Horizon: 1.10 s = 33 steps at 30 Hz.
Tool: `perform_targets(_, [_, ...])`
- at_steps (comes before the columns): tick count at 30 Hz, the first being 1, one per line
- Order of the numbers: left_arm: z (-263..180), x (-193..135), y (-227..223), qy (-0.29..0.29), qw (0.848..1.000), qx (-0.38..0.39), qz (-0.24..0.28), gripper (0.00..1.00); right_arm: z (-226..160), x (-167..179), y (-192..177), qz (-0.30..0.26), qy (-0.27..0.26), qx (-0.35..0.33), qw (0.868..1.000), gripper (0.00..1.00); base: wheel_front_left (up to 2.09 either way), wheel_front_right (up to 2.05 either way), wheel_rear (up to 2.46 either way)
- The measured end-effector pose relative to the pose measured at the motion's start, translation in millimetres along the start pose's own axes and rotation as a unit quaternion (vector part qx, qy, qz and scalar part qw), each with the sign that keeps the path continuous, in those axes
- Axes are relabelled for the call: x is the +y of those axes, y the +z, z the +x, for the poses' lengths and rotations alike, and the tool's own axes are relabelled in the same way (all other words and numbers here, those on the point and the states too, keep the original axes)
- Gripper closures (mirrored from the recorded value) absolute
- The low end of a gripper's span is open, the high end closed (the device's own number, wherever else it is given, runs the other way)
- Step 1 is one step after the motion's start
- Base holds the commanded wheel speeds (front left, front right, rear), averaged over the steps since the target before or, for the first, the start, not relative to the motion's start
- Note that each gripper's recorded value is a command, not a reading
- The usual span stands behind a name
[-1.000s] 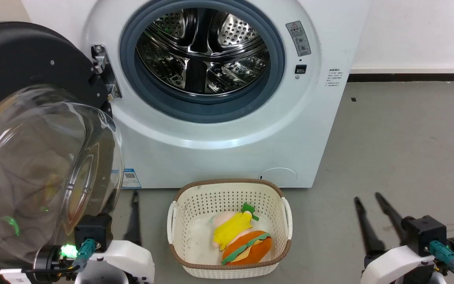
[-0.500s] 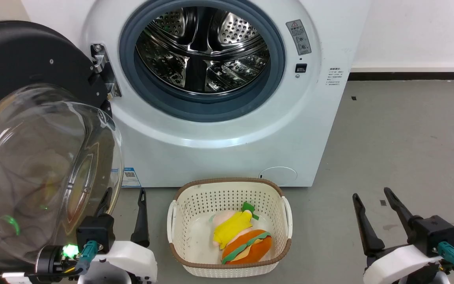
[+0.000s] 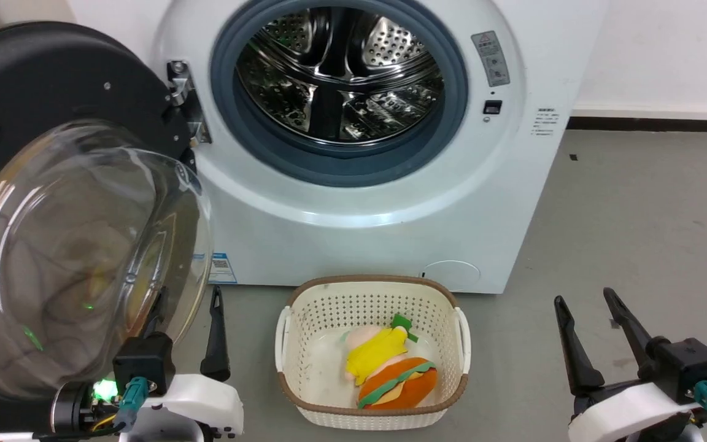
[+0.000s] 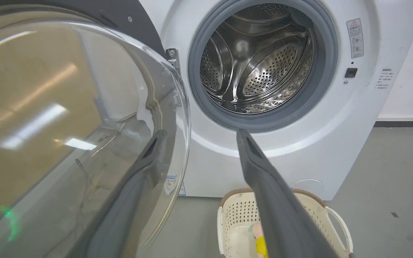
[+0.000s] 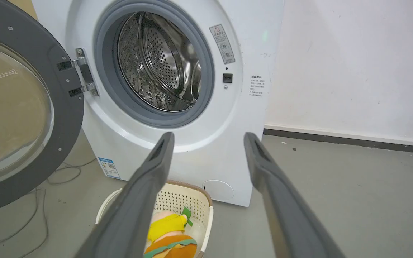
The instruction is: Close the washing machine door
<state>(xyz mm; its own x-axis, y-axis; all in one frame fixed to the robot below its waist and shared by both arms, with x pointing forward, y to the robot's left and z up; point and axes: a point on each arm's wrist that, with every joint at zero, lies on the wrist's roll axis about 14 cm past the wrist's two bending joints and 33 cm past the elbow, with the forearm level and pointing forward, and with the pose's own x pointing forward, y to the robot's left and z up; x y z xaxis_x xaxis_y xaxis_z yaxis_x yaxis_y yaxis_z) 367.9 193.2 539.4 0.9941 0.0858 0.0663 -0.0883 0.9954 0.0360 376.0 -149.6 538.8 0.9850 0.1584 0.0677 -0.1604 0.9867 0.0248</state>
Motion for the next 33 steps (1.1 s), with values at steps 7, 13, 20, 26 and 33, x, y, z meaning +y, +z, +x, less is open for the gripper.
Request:
perform_targets(7, [-5.9, 16.6, 7.4, 0.027, 1.0, -0.015, 0.002, 0.0, 5.4, 12.0, -0.8, 0.007, 0.019, -0.004, 1.0, 0.0, 0.0, 0.0, 0.0])
perform_targets(13, [-12.6, 37.1, 15.0, 0.059, 0.998, -0.029, 0.004, 0.0, 12.8, 24.3, -0.3, 0.013, 0.038, -0.009, 0.999, 0.0, 0.0, 0.0, 0.0])
perform_targets(20, [-22.8, 66.3, 29.9, 0.103, 0.993, -0.055, 0.002, 0.0, 20.2, 37.1, -0.8, 0.024, 0.057, -0.014, 0.998, 0.0, 0.0, 0.0, 0.0])
perform_targets(26, [-35.9, 102.5, 46.0, 0.157, 0.984, -0.084, -0.005, 0.0, 27.1, 48.2, -0.5, 0.034, 0.074, -0.019, 0.996, 0.0, 0.0, 0.0, 0.0])
perform_targets(33, [-52.9, 145.3, 72.8, 0.214, 0.967, -0.134, -0.032, 1.0, 34.1, 58.9, -2.5, 0.045, 0.09, -0.021, 0.995, 0.0, 0.0, 0.0, 0.0])
